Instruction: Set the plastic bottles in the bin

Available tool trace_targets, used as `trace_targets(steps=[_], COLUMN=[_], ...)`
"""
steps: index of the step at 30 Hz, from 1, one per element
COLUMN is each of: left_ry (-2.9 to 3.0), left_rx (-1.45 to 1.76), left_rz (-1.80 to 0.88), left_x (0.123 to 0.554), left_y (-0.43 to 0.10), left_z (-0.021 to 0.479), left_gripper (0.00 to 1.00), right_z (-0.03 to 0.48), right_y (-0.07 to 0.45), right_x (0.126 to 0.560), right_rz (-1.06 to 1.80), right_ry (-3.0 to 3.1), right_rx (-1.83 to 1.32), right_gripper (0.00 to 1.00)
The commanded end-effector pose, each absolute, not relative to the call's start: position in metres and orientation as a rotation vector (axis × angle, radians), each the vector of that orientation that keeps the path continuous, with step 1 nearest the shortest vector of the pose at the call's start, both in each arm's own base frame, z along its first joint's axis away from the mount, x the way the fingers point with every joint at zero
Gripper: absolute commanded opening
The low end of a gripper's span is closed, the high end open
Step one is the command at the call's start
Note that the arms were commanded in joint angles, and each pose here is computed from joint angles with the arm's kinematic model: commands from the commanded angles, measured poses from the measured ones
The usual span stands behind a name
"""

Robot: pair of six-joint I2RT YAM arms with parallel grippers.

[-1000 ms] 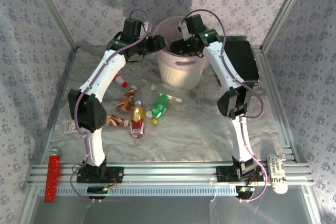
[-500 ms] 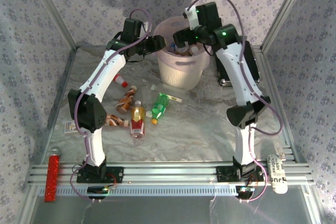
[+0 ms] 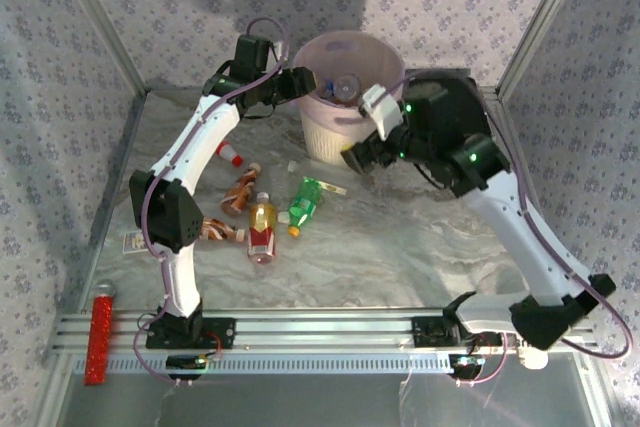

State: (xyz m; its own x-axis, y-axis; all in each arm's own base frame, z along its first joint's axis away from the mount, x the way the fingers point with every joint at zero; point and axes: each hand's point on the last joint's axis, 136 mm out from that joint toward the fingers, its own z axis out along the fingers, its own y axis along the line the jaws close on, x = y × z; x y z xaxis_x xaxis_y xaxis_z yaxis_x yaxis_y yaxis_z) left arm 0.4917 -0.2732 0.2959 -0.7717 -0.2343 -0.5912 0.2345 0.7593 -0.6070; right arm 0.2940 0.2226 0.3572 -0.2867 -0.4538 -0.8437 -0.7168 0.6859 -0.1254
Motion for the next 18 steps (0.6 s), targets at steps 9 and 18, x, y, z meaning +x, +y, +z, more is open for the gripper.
trace_targets(steps=[9, 18], left_ry=[2.351, 2.340], left_rx=[0.031, 0.029], left_rz=[-0.890, -0.893], left_x=[0.480, 0.479], left_y=[-0.279, -0.280], left_z=[0.279, 0.286], left_gripper=[0.61, 0.62], right_z=[0.208, 0.136], right_y=[0.211, 0.221], right_x=[0.298, 0.345], right_rz=[0.225, 0.101], right_ry=[2.148, 2.214], right_rx=[-0.891, -0.901], right_gripper=[0.96, 0.96])
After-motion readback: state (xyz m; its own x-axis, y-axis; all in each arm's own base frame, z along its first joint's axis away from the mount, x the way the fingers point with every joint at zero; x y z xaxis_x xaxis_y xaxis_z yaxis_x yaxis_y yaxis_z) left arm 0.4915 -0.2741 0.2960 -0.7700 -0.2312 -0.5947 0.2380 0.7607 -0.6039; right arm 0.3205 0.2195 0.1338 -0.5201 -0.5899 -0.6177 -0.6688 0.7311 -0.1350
